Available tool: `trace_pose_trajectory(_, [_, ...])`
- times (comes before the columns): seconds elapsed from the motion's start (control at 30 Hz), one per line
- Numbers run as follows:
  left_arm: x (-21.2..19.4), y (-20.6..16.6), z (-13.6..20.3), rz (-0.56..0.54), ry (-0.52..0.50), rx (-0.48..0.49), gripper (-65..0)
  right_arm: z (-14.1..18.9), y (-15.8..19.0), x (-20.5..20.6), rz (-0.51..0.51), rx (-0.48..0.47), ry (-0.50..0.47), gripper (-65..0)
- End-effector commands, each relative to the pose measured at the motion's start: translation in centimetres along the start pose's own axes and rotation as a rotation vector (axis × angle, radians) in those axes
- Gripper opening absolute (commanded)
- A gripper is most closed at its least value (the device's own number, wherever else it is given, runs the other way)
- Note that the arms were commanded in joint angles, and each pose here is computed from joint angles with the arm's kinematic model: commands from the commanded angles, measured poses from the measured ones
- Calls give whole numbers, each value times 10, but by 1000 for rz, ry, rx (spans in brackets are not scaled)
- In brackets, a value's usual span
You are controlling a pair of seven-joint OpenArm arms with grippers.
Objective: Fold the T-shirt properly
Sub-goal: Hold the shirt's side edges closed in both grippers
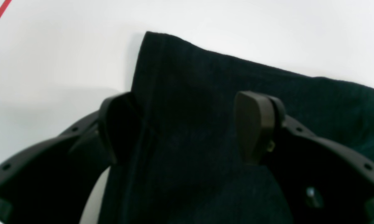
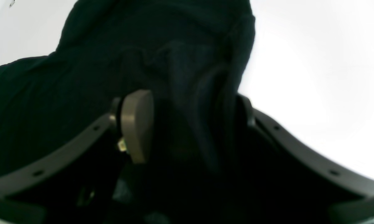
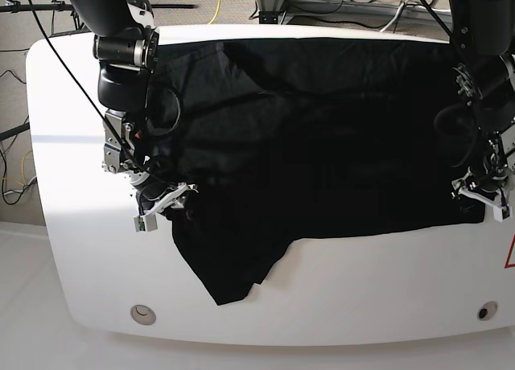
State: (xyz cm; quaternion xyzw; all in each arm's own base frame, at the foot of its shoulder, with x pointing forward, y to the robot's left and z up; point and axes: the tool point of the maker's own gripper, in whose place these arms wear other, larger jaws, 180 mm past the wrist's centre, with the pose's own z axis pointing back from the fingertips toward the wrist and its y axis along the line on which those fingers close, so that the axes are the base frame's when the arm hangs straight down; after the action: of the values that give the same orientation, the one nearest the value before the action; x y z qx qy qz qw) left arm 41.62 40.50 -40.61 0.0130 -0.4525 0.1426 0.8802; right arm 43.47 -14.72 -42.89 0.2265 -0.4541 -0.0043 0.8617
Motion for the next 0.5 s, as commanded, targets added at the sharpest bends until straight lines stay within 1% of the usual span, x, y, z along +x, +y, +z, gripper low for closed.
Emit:
trace_pose_trajectory(0.0, [35, 9, 3, 2, -82, 18, -191, 1, -5, -15, 22, -21, 82, -305])
trace_pose_trajectory(0.23, [33, 10, 3, 2, -80, 21, -192, 2, -5, -17, 22, -21, 85, -314])
trace_pose_trajectory(0.37, [23, 15, 6, -7, -57, 27, -208, 2, -5, -14, 25, -23, 69, -383])
trace_pose_trajectory(0.47, [20, 16, 6, -9, -52, 27, -250, 2, -5, -11, 28, -22, 62, -450])
